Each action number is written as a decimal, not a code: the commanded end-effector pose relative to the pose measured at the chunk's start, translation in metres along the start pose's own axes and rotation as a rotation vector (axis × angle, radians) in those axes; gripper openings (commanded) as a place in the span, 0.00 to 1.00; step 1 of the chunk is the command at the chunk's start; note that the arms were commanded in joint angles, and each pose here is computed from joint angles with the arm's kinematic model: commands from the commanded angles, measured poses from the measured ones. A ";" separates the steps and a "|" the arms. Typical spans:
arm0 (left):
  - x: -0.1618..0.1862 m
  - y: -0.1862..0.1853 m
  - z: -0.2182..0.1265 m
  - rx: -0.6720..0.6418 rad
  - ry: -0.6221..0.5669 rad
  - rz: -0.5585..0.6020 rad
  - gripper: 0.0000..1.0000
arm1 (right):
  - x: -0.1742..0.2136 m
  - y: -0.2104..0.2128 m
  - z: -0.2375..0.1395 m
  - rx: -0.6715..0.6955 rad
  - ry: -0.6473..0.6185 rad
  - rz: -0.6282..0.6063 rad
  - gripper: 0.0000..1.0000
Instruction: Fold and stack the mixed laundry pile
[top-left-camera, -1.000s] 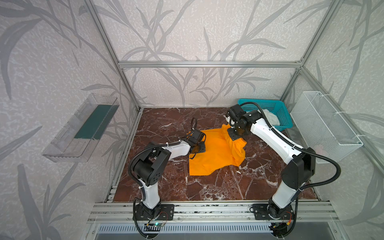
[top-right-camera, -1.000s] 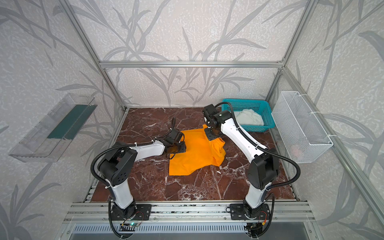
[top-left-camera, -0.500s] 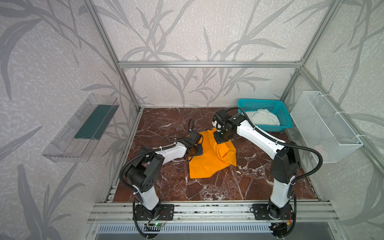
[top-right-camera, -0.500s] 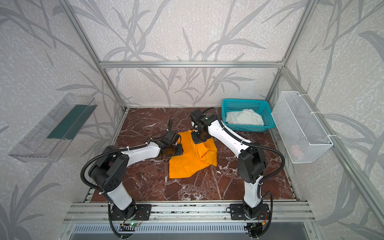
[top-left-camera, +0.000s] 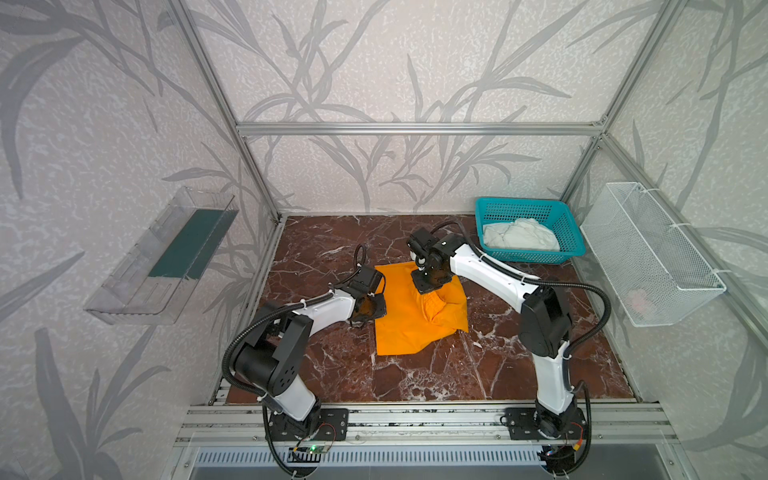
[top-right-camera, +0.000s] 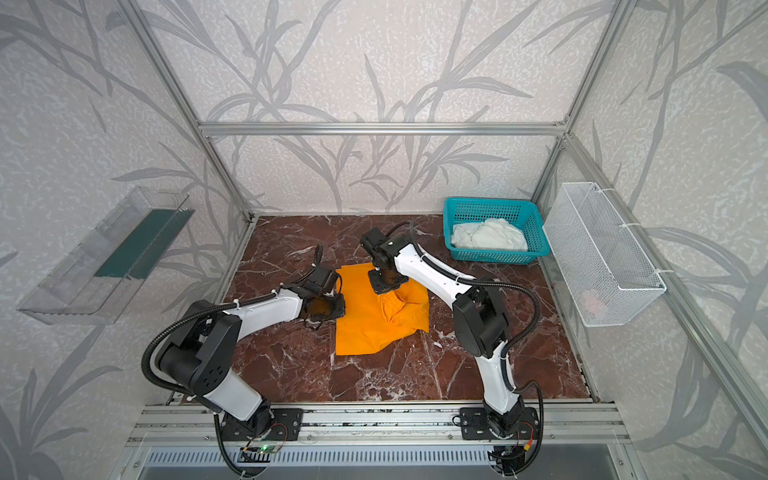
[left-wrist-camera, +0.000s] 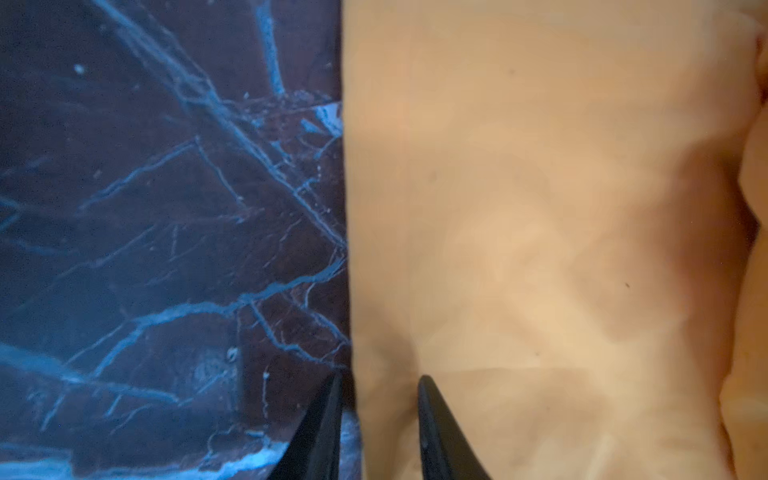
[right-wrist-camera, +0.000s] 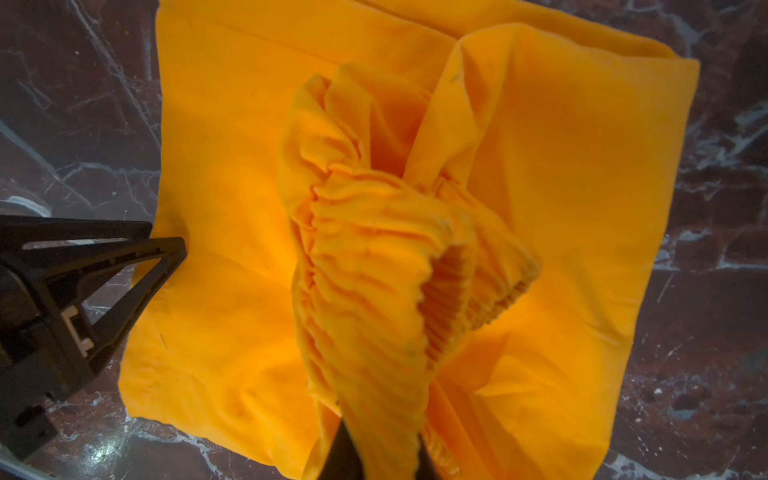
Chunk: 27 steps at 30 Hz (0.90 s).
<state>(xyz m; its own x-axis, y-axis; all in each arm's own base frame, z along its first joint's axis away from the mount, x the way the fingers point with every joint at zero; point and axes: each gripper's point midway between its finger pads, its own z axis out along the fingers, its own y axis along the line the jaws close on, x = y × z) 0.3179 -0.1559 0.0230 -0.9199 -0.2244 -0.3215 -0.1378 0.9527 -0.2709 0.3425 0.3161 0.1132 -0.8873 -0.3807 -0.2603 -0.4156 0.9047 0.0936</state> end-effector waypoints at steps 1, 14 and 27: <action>0.003 0.003 0.005 0.018 0.016 0.009 0.29 | -0.001 0.028 -0.003 -0.099 0.008 -0.011 0.25; -0.009 0.010 -0.013 0.080 0.004 -0.063 0.27 | -0.006 0.036 -0.049 -0.371 -0.154 0.031 0.52; -0.023 -0.032 -0.043 0.289 0.023 -0.076 0.44 | 0.013 0.034 0.039 -0.320 -0.021 0.083 0.33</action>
<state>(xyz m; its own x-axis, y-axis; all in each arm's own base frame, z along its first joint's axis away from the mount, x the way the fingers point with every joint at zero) 0.3245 -0.1634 0.0651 -0.9190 -0.2799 -0.2777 -0.1145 0.8635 -0.4912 0.3274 0.3413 0.0903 -0.9095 -0.3064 -0.2810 -0.4004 0.8276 0.3933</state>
